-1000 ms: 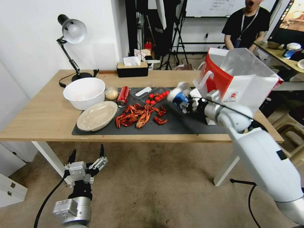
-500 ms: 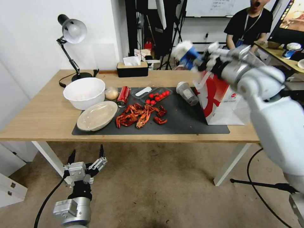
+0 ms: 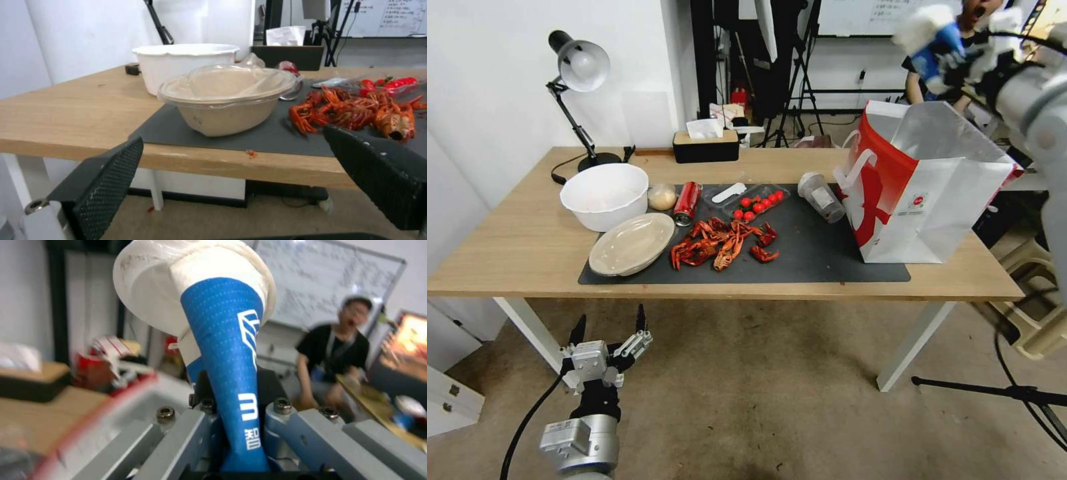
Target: Pick up the trash from the table and place it into the takeout bag.
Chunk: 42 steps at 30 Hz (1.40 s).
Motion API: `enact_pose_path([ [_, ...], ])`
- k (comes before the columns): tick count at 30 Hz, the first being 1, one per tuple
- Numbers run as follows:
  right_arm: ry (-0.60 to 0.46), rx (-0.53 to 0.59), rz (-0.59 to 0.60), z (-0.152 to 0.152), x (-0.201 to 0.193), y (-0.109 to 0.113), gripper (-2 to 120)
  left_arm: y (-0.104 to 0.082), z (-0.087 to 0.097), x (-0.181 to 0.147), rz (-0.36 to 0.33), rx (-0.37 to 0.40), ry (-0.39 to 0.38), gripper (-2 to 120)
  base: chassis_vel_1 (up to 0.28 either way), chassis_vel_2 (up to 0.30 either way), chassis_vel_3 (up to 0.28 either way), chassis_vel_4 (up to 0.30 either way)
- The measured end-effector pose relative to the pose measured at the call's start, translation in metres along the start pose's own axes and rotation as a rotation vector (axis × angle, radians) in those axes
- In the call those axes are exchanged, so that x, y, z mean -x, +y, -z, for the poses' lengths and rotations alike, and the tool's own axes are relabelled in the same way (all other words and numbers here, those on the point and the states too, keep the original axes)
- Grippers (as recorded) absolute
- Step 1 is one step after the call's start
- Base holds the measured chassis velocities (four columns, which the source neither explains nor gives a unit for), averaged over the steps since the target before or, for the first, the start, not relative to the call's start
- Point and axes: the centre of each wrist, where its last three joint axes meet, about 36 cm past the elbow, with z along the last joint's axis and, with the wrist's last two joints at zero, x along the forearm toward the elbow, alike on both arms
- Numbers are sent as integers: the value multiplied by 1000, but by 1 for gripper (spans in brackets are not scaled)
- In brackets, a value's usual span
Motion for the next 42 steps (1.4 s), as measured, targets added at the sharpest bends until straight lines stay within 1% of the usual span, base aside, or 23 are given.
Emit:
enact_pose_path([
  [2,77,4,-45,-29,-7,-5,4,-1,0,1,-10,1,1,100,0,0,0,0],
  [3,97,7,-51,-36,-9,-7,4,-1,0,1,-14,0,0,100,0,0,0,0],
  [8,130,21,-76,-49,-15,-6,4,-3,0,1,-26,-4,0,100,0,0,0,0],
  [14,146,21,-72,-55,-17,-6,5,-4,1,1,-32,-4,-2,100,0,0,0,0],
  [15,149,33,-65,-56,-18,-6,14,-4,3,1,-34,-5,-6,100,0,0,0,0],
  [16,150,37,-64,-57,-18,-6,18,-4,3,1,-34,-5,-7,100,0,0,0,0],
  [17,150,37,-64,-57,-18,-6,18,-4,3,1,-34,-5,-7,100,0,0,0,0],
  [20,152,47,-61,-58,-16,-3,32,-4,4,1,-32,-5,-8,100,0,0,0,0],
  [21,152,47,-61,-58,-16,-3,32,-4,4,1,-32,-5,-8,100,0,0,0,0],
  [24,153,57,-58,-58,-15,1,45,-4,5,0,-29,-5,-9,100,0,0,0,0],
  [25,153,57,-58,-58,-15,1,45,-4,5,0,-29,-5,-9,100,0,0,0,0],
  [28,157,64,-61,-58,-12,2,60,-4,5,0,-27,-7,-10,100,0,0,0,0],
  [29,157,64,-61,-58,-12,2,60,-4,5,0,-27,-7,-10,100,0,0,0,0],
  [31,160,66,-63,-59,-11,3,70,-4,5,0,-25,-7,-11,100,0,0,0,0],
  [32,160,66,-63,-59,-11,3,70,-4,5,0,-25,-7,-11,100,0,0,0,0],
  [33,161,65,-63,-59,-11,3,73,-4,5,0,-25,-7,-11,100,0,0,0,0],
  [34,162,64,-64,-60,-11,3,82,-4,5,0,-25,-7,-11,100,0,0,0,0],
  [35,164,63,-64,-60,-11,4,87,-4,5,0,-25,-7,-11,100,0,0,0,0],
  [36,164,63,-64,-60,-11,4,87,-4,5,0,-25,-7,-11,100,0,0,0,0],
  [38,165,62,-64,-60,-11,4,94,-4,5,0,-25,-7,-12,100,0,0,0,0],
  [42,166,61,-64,-61,-11,4,99,-4,5,0,-26,-7,-13,100,0,0,0,0],
])
